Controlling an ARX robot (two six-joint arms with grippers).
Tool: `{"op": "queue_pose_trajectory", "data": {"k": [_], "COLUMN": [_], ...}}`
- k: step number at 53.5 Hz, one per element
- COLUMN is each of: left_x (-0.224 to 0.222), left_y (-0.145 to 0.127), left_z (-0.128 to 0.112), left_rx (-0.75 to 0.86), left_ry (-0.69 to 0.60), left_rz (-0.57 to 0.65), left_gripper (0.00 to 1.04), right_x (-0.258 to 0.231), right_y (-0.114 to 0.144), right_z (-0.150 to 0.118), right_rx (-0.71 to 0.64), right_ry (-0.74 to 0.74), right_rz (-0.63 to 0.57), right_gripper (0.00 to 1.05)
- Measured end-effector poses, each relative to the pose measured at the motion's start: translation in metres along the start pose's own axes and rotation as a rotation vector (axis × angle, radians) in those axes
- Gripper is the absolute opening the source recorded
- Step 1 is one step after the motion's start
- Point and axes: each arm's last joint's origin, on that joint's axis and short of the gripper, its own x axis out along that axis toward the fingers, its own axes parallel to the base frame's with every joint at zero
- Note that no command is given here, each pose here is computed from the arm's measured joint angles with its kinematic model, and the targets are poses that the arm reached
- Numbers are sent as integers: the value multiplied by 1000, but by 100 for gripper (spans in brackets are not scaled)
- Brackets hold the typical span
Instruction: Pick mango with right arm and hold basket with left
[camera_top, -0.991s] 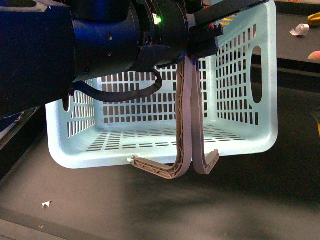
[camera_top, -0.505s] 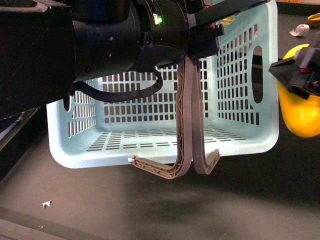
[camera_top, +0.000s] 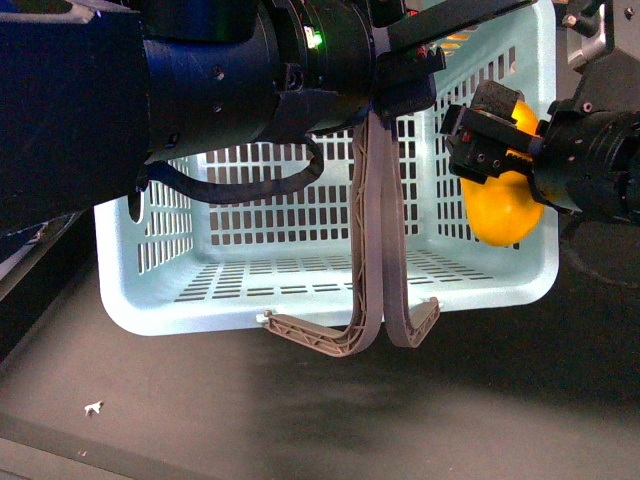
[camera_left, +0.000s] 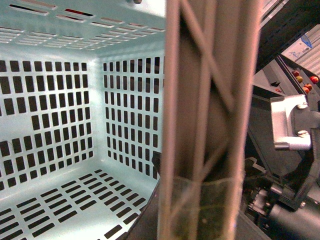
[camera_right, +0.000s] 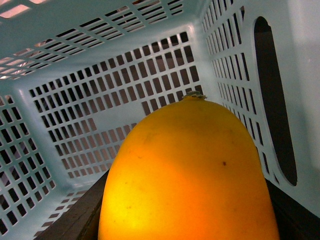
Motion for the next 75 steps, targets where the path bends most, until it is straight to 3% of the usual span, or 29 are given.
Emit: {"op": "queue_pose_trajectory", "data": {"k": [9, 17, 22, 45, 66, 75], "left_x": [0, 0, 0, 1, 1, 1], "left_y": [0, 0, 0, 2, 1, 1], "left_z": [0, 0, 0, -2, -2, -2], "left_rx": [2, 3, 8, 9, 8, 8], "left_ry": [0, 0, 3, 6, 10, 9], "left_rz": [0, 0, -5, 10, 2, 4], "left_gripper": [6, 6, 6, 6, 6, 6], "right_x": [7, 6, 1, -78, -181, -196], "right_y": [2, 5, 6, -8, -48, -48], "right_z": [0, 3, 5, 30, 0, -2], "right_rx": [-2, 3, 12, 57, 31, 17], "right_ry": [-8, -41, -56, -210, -295, -338], "right_rz": [-12, 7, 14, 4, -222, -230], "right_gripper": [62, 90, 98, 96, 96, 96]}}
